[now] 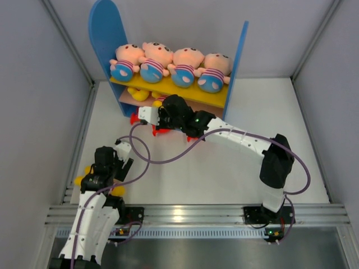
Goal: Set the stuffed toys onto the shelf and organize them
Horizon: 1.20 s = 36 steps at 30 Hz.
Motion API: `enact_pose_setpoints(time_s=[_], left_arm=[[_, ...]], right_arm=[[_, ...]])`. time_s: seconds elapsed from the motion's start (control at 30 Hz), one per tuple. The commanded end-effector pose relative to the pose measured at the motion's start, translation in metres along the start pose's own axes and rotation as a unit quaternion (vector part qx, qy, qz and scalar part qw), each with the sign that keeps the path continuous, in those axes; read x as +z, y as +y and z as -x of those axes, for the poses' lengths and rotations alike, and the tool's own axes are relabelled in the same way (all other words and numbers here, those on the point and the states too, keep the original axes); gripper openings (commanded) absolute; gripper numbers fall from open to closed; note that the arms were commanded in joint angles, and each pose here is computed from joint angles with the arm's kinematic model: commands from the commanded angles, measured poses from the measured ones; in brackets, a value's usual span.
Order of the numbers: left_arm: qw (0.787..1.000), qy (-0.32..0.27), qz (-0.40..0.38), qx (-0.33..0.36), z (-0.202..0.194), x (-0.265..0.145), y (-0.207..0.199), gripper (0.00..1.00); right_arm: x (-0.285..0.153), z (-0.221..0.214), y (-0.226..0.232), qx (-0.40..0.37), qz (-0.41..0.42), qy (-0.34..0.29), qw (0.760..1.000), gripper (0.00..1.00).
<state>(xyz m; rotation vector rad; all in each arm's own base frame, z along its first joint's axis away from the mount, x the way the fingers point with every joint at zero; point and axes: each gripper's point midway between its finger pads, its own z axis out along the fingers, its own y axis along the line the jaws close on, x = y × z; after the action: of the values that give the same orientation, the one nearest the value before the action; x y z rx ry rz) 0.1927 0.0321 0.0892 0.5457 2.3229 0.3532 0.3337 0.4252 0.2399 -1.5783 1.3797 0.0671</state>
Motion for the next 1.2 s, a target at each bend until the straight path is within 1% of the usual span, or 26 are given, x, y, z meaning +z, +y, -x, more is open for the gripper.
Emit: enact_pose_setpoints(time_s=[0.0, 0.07, 0.13, 0.3, 0.4, 0.5, 0.57, 0.73, 0.87, 0.9, 1.0, 1.03, 1.07, 1.1, 1.17], left_arm=[[1.000, -0.006, 0.004, -0.001, 0.001, 0.001, 0.001, 0.88], [1.000, -0.006, 0.005, -0.002, 0.001, 0.001, 0.002, 0.88], [1.000, -0.005, 0.006, -0.003, 0.000, 0.001, 0.002, 0.88], [1.000, -0.004, 0.005, -0.002, 0.000, 0.001, 0.002, 0.88], [1.000, -0.004, 0.003, -0.002, 0.000, 0.002, 0.001, 0.88], [1.000, -0.004, 0.003, -0.002, 0.000, 0.002, 0.001, 0.88], [1.000, -0.004, 0.003, 0.000, 0.000, 0.002, 0.001, 0.88], [1.000, -0.003, 0.004, -0.001, -0.001, 0.002, 0.001, 0.88], [1.000, -0.003, 0.006, -0.002, 0.000, 0.001, 0.002, 0.88], [1.000, -0.001, 0.006, -0.002, -0.001, 0.002, 0.002, 0.88], [1.000, 0.001, 0.009, -0.004, -0.002, 0.002, 0.003, 0.88], [1.000, 0.002, 0.009, -0.002, -0.002, 0.002, 0.003, 0.88], [1.000, 0.002, 0.011, -0.003, -0.001, 0.001, 0.004, 0.88], [1.000, 0.004, 0.013, -0.004, 0.000, 0.000, 0.006, 0.88], [1.000, 0.012, 0.019, -0.007, 0.003, -0.003, 0.011, 0.89]], right_arm=[[-0.003, 0.044, -0.010, 0.035, -0.007, -0.098, 0.995, 0.00], [0.010, 0.044, -0.005, 0.043, 0.001, -0.100, 0.994, 0.00], [0.025, 0.040, -0.010, 0.053, -0.008, -0.098, 0.994, 0.00], [0.055, 0.008, -0.034, 0.064, -0.043, -0.044, 0.996, 0.00], [0.063, -0.012, -0.044, 0.062, -0.060, -0.009, 0.996, 0.00], [0.063, -0.025, -0.063, 0.057, -0.099, 0.014, 0.993, 0.00], [0.061, -0.028, -0.069, 0.044, -0.110, 0.023, 0.993, 0.00], [0.059, -0.029, -0.073, 0.034, -0.101, 0.030, 0.994, 0.00], [0.053, -0.022, -0.069, 0.041, -0.092, 0.021, 0.995, 0.01], [0.047, -0.018, -0.068, 0.041, -0.088, 0.016, 0.995, 0.02], [0.030, -0.002, -0.061, 0.042, -0.084, -0.007, 0.996, 0.10], [0.024, 0.007, -0.057, 0.042, -0.084, -0.017, 0.995, 0.15], [0.018, 0.012, -0.055, 0.045, -0.085, -0.025, 0.995, 0.18], [0.005, 0.023, -0.052, 0.054, -0.087, -0.044, 0.994, 0.25], [-0.009, 0.033, -0.049, 0.066, -0.088, -0.061, 0.992, 0.31]])
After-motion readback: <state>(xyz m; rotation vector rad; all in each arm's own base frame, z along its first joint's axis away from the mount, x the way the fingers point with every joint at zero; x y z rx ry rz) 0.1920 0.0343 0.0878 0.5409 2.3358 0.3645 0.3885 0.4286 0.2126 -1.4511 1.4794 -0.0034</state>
